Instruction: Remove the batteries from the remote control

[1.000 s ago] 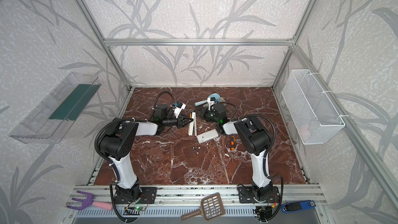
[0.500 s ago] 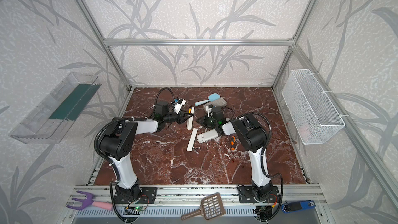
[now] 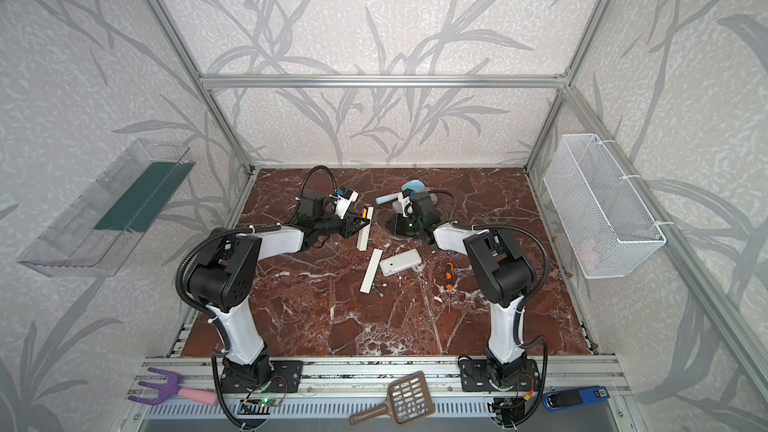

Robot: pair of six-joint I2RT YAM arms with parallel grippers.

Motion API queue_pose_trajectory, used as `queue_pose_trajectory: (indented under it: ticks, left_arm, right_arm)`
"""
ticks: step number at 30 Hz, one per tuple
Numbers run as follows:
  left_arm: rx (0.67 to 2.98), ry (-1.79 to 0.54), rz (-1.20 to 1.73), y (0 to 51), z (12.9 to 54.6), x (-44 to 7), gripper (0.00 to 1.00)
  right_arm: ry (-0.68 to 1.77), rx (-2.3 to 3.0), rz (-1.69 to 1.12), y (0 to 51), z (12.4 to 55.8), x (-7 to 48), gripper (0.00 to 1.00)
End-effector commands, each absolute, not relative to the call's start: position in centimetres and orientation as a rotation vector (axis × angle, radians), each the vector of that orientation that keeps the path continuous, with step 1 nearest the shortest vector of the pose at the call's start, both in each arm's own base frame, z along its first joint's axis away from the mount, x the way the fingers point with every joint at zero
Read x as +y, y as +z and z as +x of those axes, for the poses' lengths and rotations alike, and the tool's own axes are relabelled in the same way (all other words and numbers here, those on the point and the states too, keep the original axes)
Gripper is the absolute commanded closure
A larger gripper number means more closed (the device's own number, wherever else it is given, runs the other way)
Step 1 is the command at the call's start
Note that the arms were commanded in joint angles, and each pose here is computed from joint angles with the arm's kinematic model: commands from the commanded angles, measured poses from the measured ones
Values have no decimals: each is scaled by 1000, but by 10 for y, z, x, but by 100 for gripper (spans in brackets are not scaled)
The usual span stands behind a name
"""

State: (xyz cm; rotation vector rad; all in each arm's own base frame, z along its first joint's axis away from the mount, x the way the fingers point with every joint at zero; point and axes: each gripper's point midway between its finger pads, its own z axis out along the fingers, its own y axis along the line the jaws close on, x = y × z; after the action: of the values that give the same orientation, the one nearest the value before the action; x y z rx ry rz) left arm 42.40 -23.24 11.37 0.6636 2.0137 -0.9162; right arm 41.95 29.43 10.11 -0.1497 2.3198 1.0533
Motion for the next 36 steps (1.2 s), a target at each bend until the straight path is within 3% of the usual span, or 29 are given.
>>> queue_pose_trajectory:
  ticks: [1, 10, 14, 23, 27, 36]
  left_arm:
    - [1919, -896, 709, 164, 420, -226, 100]
    - [1790, -1041, 763, 245, 377, -218, 100]
    - [1623, -1182, 801, 292, 348, -216, 100]
    - [1271, -1443, 870, 382, 288, -214, 100]
    - [1285, -1547, 835, 391, 283, -214, 100]
    - [1255, -1513, 856, 392, 274, -212, 100]
  right_arm:
    - [991, 2261, -264, 131, 404, 285, 80]
    - [1202, 1947, -480, 224, 345, 288, 63]
    - [1364, 1783, -614, 265, 308, 298, 56]
    - [1469, 1605, -811, 312, 251, 330, 42]
    - [1481, 1602, -817, 316, 250, 341, 41]
    - [1515, 1593, -827, 324, 254, 359, 41]
